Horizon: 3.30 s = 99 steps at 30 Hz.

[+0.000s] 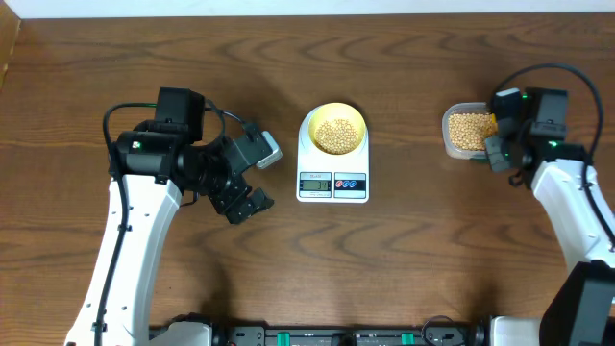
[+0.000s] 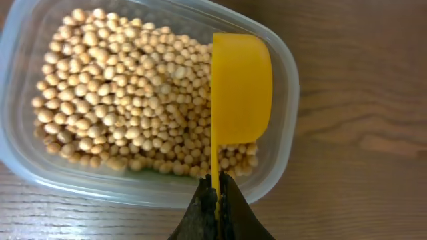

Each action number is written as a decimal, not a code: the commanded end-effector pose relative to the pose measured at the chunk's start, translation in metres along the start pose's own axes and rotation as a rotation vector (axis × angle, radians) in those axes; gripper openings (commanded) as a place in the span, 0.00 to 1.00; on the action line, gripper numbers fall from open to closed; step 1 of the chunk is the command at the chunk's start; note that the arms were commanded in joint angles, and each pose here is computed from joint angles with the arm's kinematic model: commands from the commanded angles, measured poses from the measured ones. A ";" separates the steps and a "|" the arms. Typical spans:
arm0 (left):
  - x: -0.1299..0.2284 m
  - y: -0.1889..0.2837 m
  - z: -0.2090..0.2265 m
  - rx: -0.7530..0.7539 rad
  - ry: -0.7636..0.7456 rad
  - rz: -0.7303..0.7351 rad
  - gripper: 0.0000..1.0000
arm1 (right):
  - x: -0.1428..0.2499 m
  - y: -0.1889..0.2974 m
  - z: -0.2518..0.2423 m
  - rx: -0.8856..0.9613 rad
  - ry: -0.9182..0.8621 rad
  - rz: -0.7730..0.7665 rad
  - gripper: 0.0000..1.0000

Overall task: Scoop item into bowl and weigh 50g on scale
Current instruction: 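Move the empty scoop right back to the soybean tub, then scoop more soybeans from the tub with the right gripper, then carry the scoop over the bowl and tilt to pour soybeans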

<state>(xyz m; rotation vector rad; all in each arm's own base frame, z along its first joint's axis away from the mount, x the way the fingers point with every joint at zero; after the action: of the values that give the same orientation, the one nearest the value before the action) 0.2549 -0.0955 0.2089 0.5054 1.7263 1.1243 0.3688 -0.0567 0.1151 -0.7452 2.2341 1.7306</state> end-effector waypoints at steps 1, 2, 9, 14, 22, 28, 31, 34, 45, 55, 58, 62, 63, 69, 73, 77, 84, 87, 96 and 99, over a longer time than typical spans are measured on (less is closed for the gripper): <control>0.002 -0.001 -0.001 0.002 -0.008 0.009 0.91 | 0.000 0.001 0.001 0.046 0.069 0.025 0.01; 0.002 -0.001 -0.001 0.002 -0.008 0.009 0.90 | 0.000 0.001 0.006 0.021 0.074 0.025 0.01; 0.002 -0.001 -0.001 0.002 -0.008 0.009 0.90 | 0.002 0.003 0.033 -0.148 0.074 0.011 0.01; 0.002 -0.001 -0.001 0.002 -0.008 0.009 0.91 | -0.003 0.006 0.049 -0.256 0.015 -0.022 0.01; 0.002 -0.001 -0.001 0.002 -0.008 0.009 0.90 | -0.003 0.010 0.056 -0.354 -0.163 -0.013 0.01; 0.002 -0.001 -0.001 0.002 -0.008 0.009 0.90 | 0.012 0.008 0.048 -0.394 -0.315 0.054 0.01; 0.002 -0.001 -0.001 0.002 -0.008 0.009 0.90 | 0.021 0.002 0.038 -0.385 -0.390 0.090 0.01; 0.002 -0.001 -0.001 0.002 -0.008 0.009 0.91 | 0.024 0.000 0.034 -0.426 -0.437 0.090 0.01; 0.002 -0.001 -0.001 0.002 -0.008 0.009 0.90 | 0.026 0.008 0.014 -0.618 -0.695 0.050 0.01; 0.002 -0.001 -0.001 0.002 -0.008 0.009 0.90 | 0.021 0.027 -0.001 -0.806 -0.839 -0.033 0.01; 0.002 -0.001 -0.001 0.002 -0.008 0.009 0.91 | 0.016 0.033 -0.005 -0.855 -0.850 -0.077 0.01; 0.002 -0.001 -0.001 0.002 -0.008 0.009 0.90 | 0.010 0.040 -0.004 -0.914 -0.848 -0.113 0.01; 0.002 -0.001 -0.001 0.002 -0.008 0.009 0.90 | 0.008 0.042 -0.003 -0.930 -0.848 -0.118 0.01; 0.002 -0.001 -0.001 0.002 -0.008 0.009 0.90 | 0.000 0.052 0.006 -1.022 -0.867 -0.123 0.01; 0.002 -0.001 -0.001 0.002 -0.008 0.009 0.91 | -0.006 0.054 0.020 -1.049 -0.849 -0.097 0.01; 0.002 -0.001 -0.001 0.002 -0.008 0.009 0.91 | -0.021 0.057 0.042 -1.087 -0.808 -0.083 0.01; 0.002 -0.001 -0.001 0.002 -0.008 0.009 0.90 | -0.057 0.069 0.088 -1.169 -0.708 -0.093 0.01; 0.002 -0.001 -0.001 0.002 -0.008 0.009 0.90 | -0.068 0.077 0.109 -1.206 -0.652 -0.101 0.01; 0.002 -0.001 -0.001 0.002 -0.008 0.009 0.90 | -0.079 0.092 0.179 -1.227 -0.482 -0.077 0.01; 0.002 -0.001 -0.001 0.002 -0.008 0.009 0.90 | -0.078 0.092 0.193 -1.201 -0.440 -0.078 0.01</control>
<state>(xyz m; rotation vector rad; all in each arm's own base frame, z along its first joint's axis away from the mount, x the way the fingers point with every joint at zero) 0.2549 -0.0955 0.2089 0.5054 1.7263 1.1243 0.3606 0.1532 0.1762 -0.4675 0.6717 2.7731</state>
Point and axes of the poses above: each gripper's point midway between its finger pads, its own y axis back along the fingers, its own z axis along the line the jaws close on, x = y × z, the point moved 2 cm from there along y, back along the fingers, and after that the axes turned 4 degrees about -y, right-handed, at the moved point
